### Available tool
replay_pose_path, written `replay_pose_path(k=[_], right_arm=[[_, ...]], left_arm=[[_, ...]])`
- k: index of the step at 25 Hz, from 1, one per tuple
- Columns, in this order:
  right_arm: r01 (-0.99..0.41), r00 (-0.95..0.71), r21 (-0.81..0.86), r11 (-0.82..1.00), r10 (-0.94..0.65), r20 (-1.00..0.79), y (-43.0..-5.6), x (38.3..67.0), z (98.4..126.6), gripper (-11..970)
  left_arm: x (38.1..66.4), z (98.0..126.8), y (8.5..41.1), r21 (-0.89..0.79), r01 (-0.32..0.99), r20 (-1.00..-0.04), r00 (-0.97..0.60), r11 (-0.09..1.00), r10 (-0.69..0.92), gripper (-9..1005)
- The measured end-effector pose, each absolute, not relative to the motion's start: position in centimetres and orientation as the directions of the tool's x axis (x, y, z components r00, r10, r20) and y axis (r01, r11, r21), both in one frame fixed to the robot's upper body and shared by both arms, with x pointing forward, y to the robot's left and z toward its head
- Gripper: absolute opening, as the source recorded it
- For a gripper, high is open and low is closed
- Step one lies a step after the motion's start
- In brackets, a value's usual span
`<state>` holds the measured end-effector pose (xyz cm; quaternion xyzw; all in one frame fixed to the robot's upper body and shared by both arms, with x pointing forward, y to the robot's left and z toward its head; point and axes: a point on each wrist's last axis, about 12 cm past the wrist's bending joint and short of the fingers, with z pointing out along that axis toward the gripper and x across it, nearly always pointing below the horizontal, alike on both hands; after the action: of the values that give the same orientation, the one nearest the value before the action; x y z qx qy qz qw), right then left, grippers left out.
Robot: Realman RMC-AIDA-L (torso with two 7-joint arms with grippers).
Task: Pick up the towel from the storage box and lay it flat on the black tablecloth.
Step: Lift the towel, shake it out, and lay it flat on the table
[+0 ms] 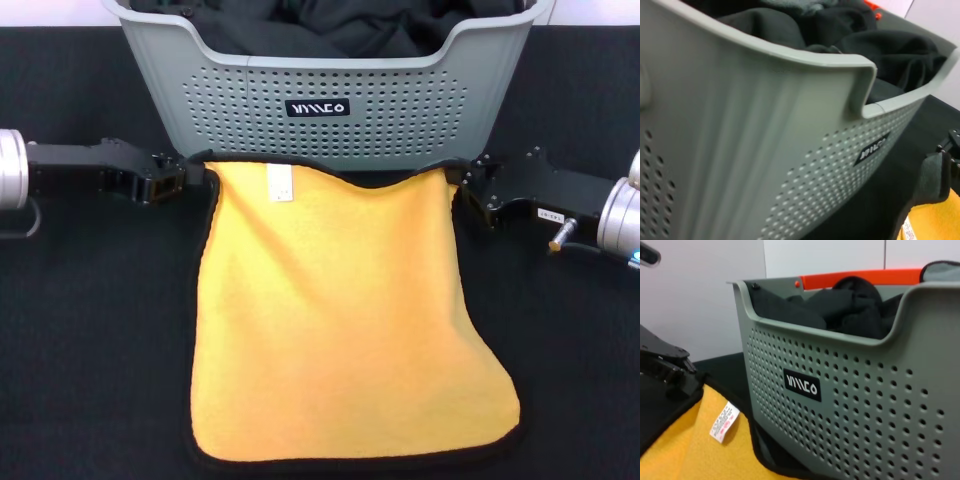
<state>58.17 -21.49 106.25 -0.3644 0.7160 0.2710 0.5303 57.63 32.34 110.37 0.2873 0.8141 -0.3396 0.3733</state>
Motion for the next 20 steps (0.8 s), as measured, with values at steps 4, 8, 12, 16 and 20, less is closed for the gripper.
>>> replay_pose_path(k=[4,8,12,16,20], right_arm=[[-0.798,-0.177,-0.011,0.603,-0.252,-0.951,-21.47,58.55,106.15,16],[-0.792,-0.179,-0.017,0.611,-0.258,-0.949,-21.53,58.71,106.13,16],[-0.786,-0.18,-0.023,0.617,-0.264,-0.948,-21.54,58.82,106.09,16],[-0.784,-0.178,-0.027,0.62,-0.267,-0.947,-21.47,58.9,106.09,16],[-0.785,-0.176,-0.028,0.619,-0.267,-0.947,-21.44,58.91,106.12,16]], left_arm=[[57.86,110.07,32.54,-0.33,0.699,-0.794,-0.569,0.635,0.214,127],[58.01,109.91,32.68,-0.322,0.686,-0.789,-0.575,0.653,0.215,131],[58.09,109.91,32.67,-0.318,0.685,-0.789,-0.575,0.656,0.218,135],[58.19,109.87,32.59,-0.312,0.689,-0.783,-0.577,0.654,0.234,139],[58.15,109.76,32.43,-0.315,0.689,-0.781,-0.579,0.653,0.233,144]])
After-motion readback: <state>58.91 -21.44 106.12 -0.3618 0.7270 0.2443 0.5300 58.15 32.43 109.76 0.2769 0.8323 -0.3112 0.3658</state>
